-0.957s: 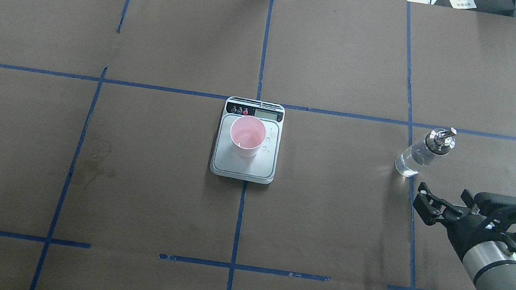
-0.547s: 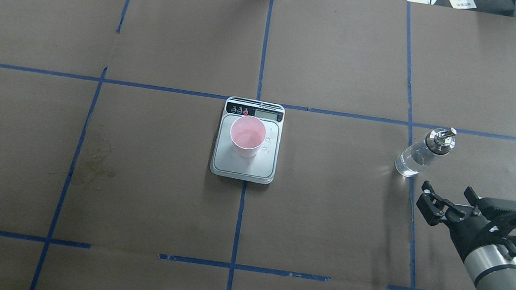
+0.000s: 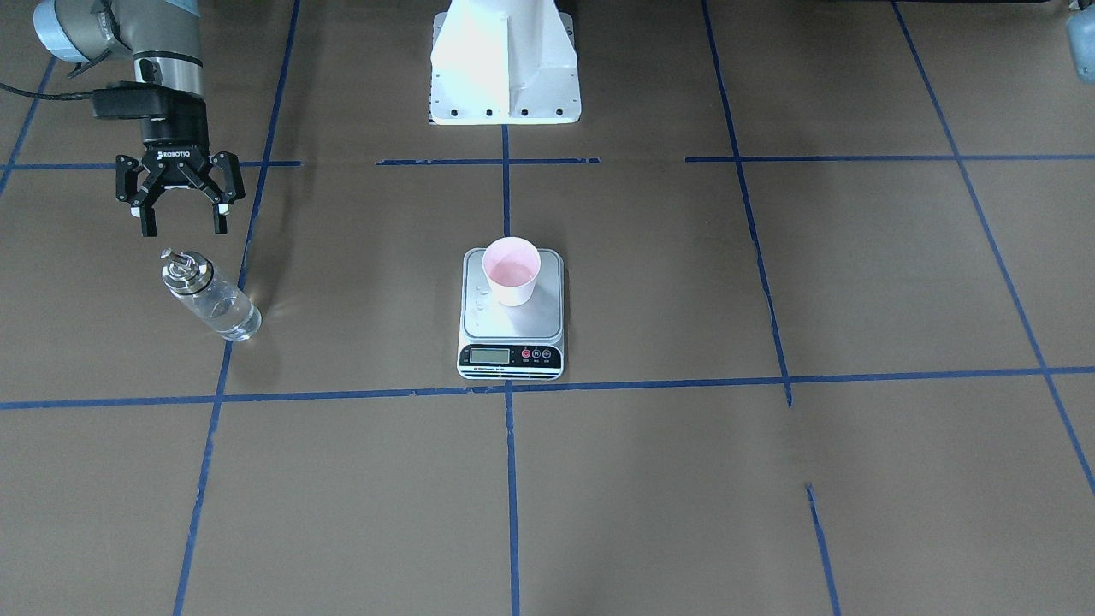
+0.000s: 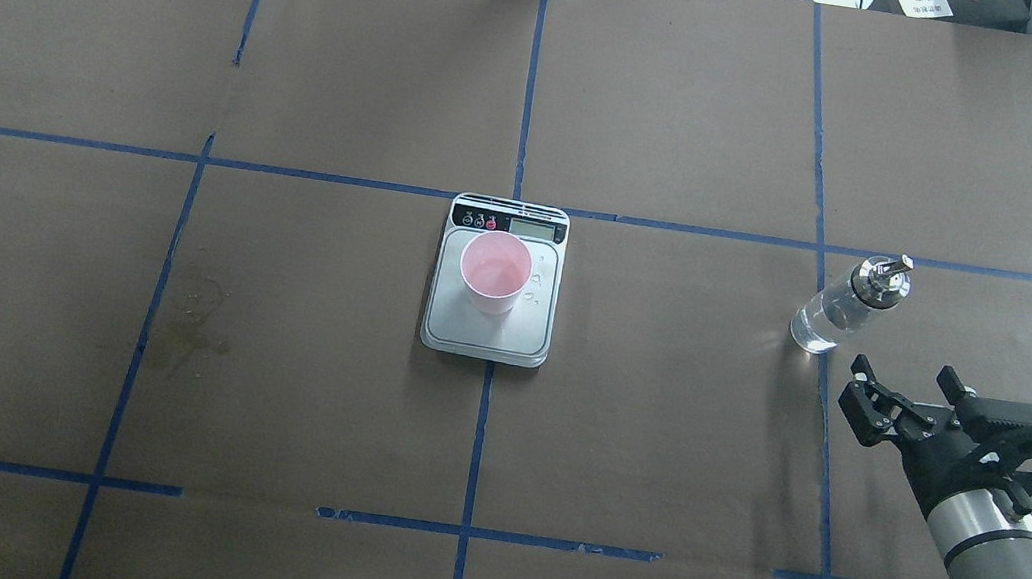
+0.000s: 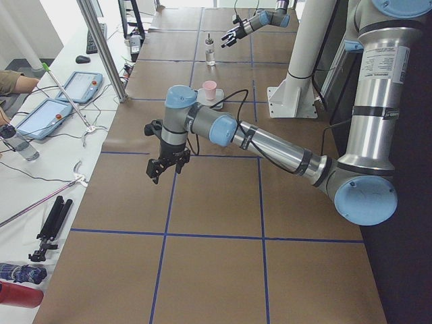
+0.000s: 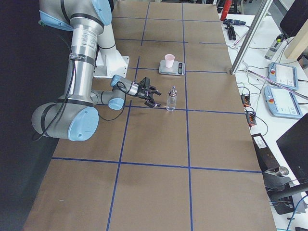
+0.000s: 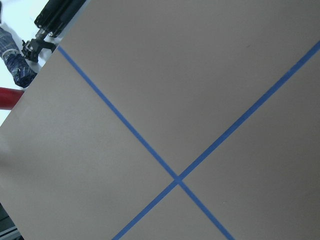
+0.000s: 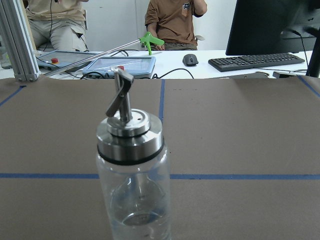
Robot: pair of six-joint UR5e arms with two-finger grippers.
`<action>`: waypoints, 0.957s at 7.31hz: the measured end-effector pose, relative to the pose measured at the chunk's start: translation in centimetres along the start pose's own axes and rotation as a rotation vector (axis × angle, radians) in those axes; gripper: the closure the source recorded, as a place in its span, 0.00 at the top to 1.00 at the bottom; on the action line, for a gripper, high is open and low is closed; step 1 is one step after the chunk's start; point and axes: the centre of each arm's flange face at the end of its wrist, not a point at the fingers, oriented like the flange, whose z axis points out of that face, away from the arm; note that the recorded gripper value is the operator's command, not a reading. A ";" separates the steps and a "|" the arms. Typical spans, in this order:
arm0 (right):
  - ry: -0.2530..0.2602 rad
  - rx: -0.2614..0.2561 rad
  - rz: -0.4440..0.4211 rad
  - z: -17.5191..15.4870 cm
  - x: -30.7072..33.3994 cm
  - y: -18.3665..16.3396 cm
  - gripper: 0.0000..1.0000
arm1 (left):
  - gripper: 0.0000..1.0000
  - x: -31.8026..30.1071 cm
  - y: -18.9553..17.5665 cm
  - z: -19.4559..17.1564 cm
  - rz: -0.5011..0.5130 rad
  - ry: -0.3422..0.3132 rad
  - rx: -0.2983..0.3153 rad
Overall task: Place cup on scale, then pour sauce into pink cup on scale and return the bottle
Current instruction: 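Move the right gripper to the glass sauce bottle and grasp it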
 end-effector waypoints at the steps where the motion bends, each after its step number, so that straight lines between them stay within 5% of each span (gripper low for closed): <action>1: 0.007 0.015 -0.009 0.5 -0.1 0.6 1.00 | 1.00 -0.4 -0.2 0.0 0.005 -0.001 0.013; 4: 0.003 0.040 -0.055 1.8 -2.2 2.2 1.00 | 1.00 -0.7 0.4 0.3 0.008 -0.004 0.025; 7: -0.001 0.044 -0.100 2.3 -3.0 2.6 1.00 | 1.00 -1.5 2.6 3.1 -0.024 0.014 -0.032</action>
